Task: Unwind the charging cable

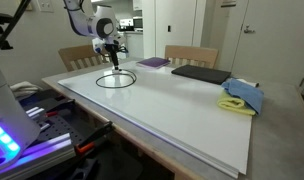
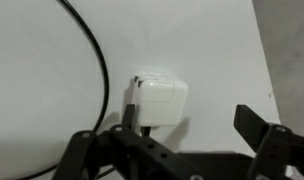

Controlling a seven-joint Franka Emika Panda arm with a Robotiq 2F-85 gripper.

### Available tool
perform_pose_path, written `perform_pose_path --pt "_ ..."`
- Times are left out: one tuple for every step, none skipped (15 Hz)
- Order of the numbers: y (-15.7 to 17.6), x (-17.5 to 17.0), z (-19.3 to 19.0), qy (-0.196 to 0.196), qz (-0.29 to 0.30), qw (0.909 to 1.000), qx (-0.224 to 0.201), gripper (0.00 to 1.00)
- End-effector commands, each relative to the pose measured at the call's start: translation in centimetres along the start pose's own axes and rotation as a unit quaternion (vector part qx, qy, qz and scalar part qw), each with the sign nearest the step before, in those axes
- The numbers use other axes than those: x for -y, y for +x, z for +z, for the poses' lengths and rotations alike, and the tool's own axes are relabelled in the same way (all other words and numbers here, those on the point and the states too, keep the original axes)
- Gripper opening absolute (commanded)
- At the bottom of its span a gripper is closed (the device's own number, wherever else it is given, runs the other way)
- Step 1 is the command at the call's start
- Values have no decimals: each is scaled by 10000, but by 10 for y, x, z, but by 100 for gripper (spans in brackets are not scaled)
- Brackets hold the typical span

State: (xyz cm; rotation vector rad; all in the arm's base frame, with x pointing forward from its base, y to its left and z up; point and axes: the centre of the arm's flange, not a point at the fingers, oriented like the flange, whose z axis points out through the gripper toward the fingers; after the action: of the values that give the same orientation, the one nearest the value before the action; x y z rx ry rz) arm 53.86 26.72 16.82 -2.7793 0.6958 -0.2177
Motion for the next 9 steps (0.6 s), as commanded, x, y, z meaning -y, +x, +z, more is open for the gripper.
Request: perform_pose_path --pt "8 5 -13 -58 -359 9991 210 100" --pt "8 7 -11 -93 -472 9983 342 100" --pt "7 9 -7 -172 -582 9968 530 100" --pt "5 11 -4 -287 -671 9950 678 100" --pt "3 12 -2 -438 -754 9929 814 100" --pt "2 12 0 -576 -825 9908 909 100" --pt "2 11 1 -713 -867 9890 964 100" --pt "1 10 2 -833 -896 9877 976 100" --pt "1 9 3 -908 -917 9867 986 100"
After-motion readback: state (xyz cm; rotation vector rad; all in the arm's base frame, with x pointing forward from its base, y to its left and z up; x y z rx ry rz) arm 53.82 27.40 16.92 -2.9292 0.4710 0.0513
